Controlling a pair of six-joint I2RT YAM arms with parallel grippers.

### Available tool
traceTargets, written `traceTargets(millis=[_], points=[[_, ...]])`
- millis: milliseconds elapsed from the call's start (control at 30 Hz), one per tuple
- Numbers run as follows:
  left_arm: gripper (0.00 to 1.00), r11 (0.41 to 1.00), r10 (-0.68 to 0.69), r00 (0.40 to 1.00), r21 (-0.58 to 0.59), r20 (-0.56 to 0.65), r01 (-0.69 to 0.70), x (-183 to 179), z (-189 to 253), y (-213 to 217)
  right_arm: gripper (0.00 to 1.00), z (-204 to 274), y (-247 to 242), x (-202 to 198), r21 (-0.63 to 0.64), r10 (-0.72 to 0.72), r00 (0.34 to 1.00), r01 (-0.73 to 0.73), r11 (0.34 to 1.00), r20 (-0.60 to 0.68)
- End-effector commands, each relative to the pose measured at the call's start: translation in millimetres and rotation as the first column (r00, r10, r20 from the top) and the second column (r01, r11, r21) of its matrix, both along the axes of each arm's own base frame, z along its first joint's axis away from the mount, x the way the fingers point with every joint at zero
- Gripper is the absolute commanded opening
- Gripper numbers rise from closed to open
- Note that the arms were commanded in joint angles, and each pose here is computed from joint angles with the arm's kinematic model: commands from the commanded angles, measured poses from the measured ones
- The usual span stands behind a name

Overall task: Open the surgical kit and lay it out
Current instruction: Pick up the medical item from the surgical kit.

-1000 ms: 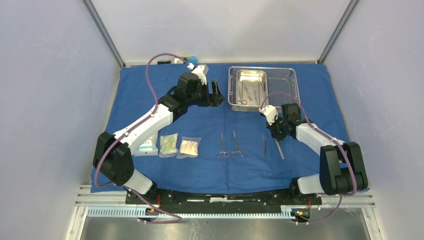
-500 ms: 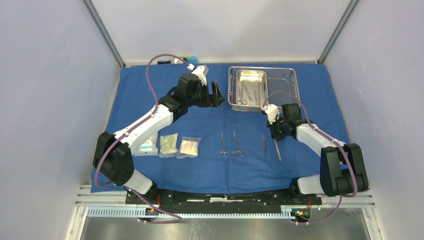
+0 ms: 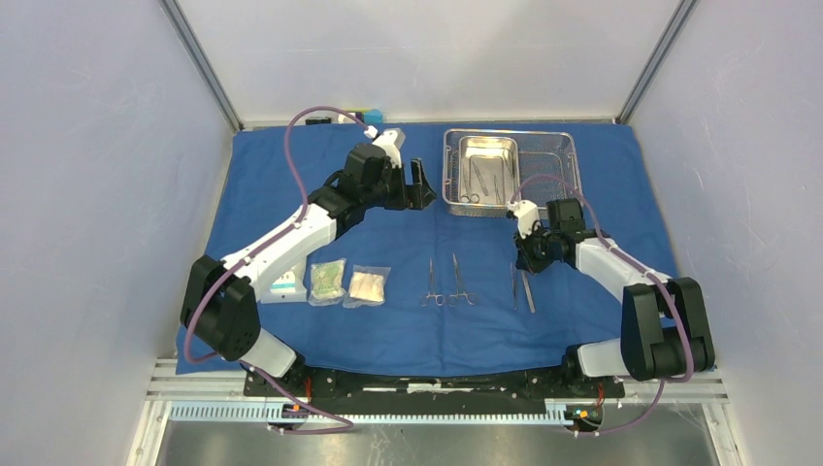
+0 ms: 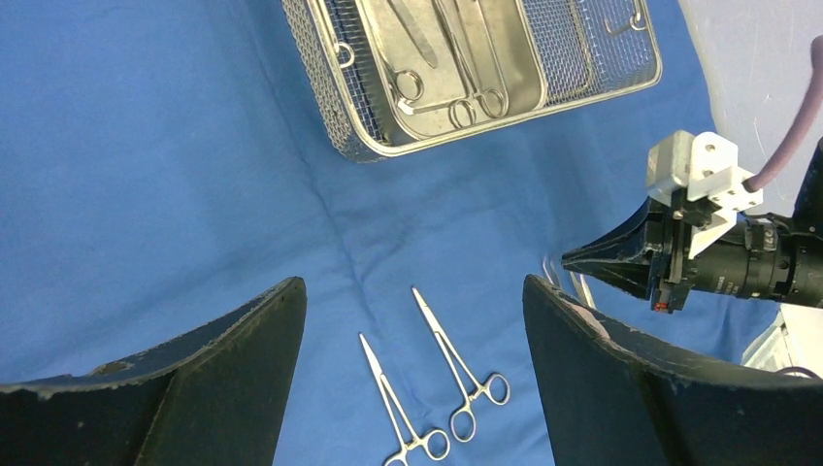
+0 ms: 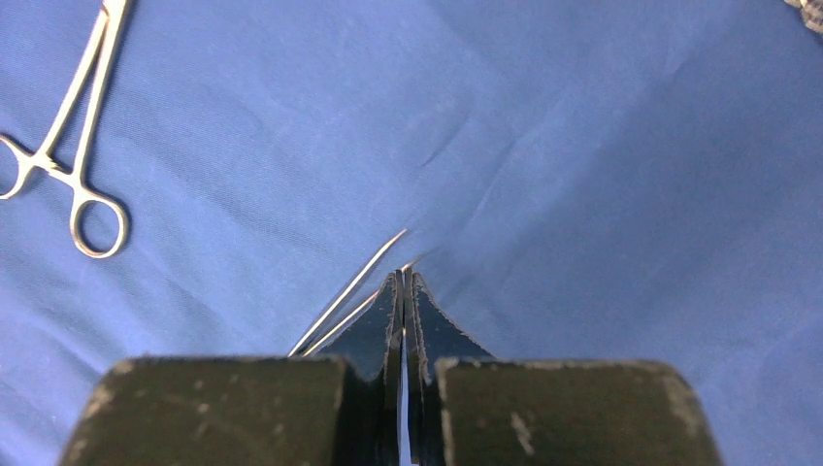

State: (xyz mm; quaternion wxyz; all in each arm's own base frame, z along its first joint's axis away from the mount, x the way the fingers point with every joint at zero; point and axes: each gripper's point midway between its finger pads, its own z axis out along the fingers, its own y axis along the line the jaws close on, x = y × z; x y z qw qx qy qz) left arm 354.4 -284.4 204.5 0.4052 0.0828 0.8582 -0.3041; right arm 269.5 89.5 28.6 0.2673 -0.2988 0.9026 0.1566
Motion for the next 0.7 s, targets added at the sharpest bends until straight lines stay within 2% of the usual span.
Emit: traceTargets(millis=[0,167,333,500,667], points=[[0.88,0.998,-0.05,0.996,-0.033,0.072,0.052,1.9,15.9,-6.2,0.0,36.8,10.9,19.7,0.051,0.05,0.992,-0.056,0.997,0.119],[0.85,0.994,-0.087,0.993,-0.062,0.076,0.092,-2.3,13.7,-14.5,0.0,52.5,14.4,19.9,0.076,0.07,0.984,-0.084,0.994,0.162],[0.83,0.979,-0.163,0.983,-0.112,0.08,0.171,-14.0,13.0,-31.4,0.0,88.2,32.4,26.0,0.188,0.065,0.97,-0.111,0.976,0.233],[0.81,0.944,-0.274,0.957,-0.163,0.098,0.287,-34.6,13.5,-60.2,0.0,150.4,52.8,49.9,0.364,-0.043,0.943,-0.085,0.927,0.331],[0.8,0.907,-0.373,0.923,-0.173,0.09,0.383,-57.9,9.6,-95.8,0.0,203.4,64.1,68.3,0.551,-0.207,0.903,-0.038,0.834,0.376]])
